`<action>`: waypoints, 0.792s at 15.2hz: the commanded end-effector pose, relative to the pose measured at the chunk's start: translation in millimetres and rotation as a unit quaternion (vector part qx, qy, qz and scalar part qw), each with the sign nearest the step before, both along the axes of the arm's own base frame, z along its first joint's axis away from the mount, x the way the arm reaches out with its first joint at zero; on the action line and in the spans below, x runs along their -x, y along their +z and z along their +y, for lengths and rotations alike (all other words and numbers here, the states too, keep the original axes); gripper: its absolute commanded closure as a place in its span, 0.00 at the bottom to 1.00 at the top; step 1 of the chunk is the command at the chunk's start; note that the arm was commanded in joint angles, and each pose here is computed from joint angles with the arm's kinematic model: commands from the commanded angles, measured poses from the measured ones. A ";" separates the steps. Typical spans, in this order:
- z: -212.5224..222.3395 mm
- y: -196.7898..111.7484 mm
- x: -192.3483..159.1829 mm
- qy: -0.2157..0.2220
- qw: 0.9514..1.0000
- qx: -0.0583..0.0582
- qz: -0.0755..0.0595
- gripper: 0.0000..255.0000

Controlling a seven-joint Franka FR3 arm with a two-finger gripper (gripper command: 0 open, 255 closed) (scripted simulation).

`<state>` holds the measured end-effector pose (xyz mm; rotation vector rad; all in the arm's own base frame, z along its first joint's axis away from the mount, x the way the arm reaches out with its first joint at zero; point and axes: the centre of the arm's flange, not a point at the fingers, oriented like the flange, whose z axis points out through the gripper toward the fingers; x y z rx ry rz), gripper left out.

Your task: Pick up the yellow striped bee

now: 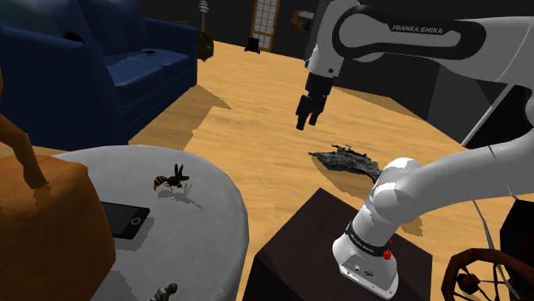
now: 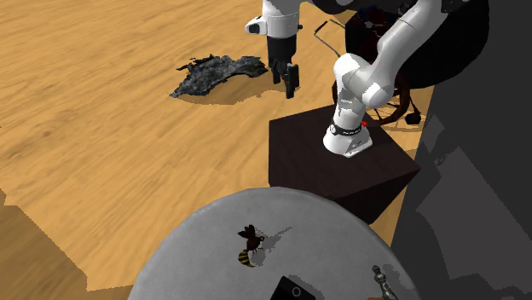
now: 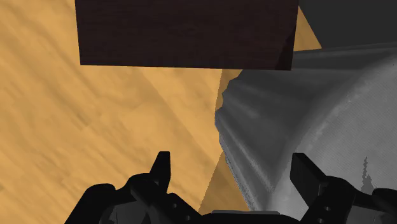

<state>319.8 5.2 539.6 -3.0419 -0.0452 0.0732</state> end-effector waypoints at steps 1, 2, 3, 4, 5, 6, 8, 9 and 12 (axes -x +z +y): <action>0.0 0.0 0.0 0.000 1.000 0.000 0.000 0.00; 11.7 -5.1 -2.6 -0.005 1.000 0.001 -0.003 0.00; 23.5 -10.3 -5.4 -0.010 1.000 0.002 -0.006 0.00; 35.1 -15.4 -8.3 -0.015 1.000 0.003 -0.010 0.00; 46.8 -20.6 -11.4 -0.021 1.000 0.004 -0.013 0.00; 58.4 -25.8 -14.6 -0.026 1.000 0.005 -0.016 0.00; 81.4 -36.1 -21.5 -0.036 0.999 0.007 -0.022 0.00; 92.9 -41.2 -25.1 -0.041 0.999 0.008 -0.026 0.00; 126.9 -56.7 -37.1 -0.056 0.998 0.010 -0.035 0.00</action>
